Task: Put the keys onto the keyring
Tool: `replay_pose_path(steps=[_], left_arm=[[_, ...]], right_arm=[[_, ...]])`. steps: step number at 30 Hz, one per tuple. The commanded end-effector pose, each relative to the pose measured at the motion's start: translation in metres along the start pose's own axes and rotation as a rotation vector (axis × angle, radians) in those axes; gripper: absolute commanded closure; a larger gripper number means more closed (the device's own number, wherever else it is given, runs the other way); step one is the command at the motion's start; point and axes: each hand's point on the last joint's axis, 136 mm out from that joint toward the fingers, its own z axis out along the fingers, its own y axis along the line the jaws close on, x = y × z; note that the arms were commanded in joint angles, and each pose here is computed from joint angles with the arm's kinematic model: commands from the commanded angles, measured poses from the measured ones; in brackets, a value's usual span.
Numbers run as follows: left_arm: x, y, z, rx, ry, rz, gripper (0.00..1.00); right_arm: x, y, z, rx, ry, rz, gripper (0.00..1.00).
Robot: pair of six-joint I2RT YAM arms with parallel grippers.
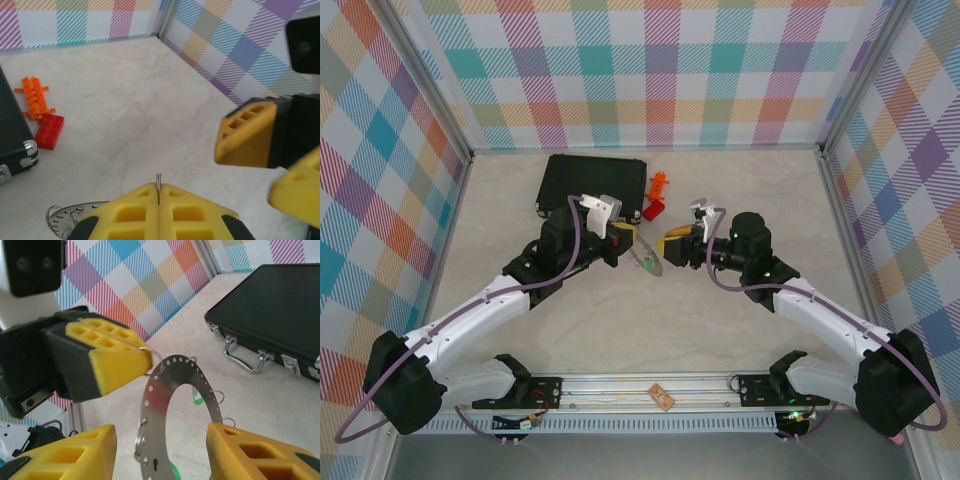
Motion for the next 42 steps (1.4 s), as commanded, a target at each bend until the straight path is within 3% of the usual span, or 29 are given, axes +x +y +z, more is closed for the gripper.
replay_pose_path(steps=[1, 13, 21, 36, 42], left_arm=[[-0.020, 0.005, -0.002, -0.045, -0.033, -0.032, 1.00], [-0.008, -0.020, -0.007, 0.106, -0.008, 0.017, 1.00], [-0.006, -0.038, -0.014, 0.212, -0.024, 0.044, 1.00], [-0.009, -0.047, -0.014, 0.267, -0.040, 0.031, 1.00], [-0.009, -0.049, -0.013, 0.286, -0.041, 0.016, 1.00]], right_arm=[[-0.005, 0.012, 0.002, -0.008, -0.004, -0.072, 0.49], [-0.008, 0.012, 0.010, -0.023, 0.004, -0.035, 0.52], [-0.024, 0.018, 0.011, -0.168, -0.001, 0.059, 0.61], [-0.022, 0.028, 0.019, -0.319, 0.046, 0.088, 0.65], [-0.020, 0.031, 0.020, -0.356, 0.062, 0.098, 0.72]])
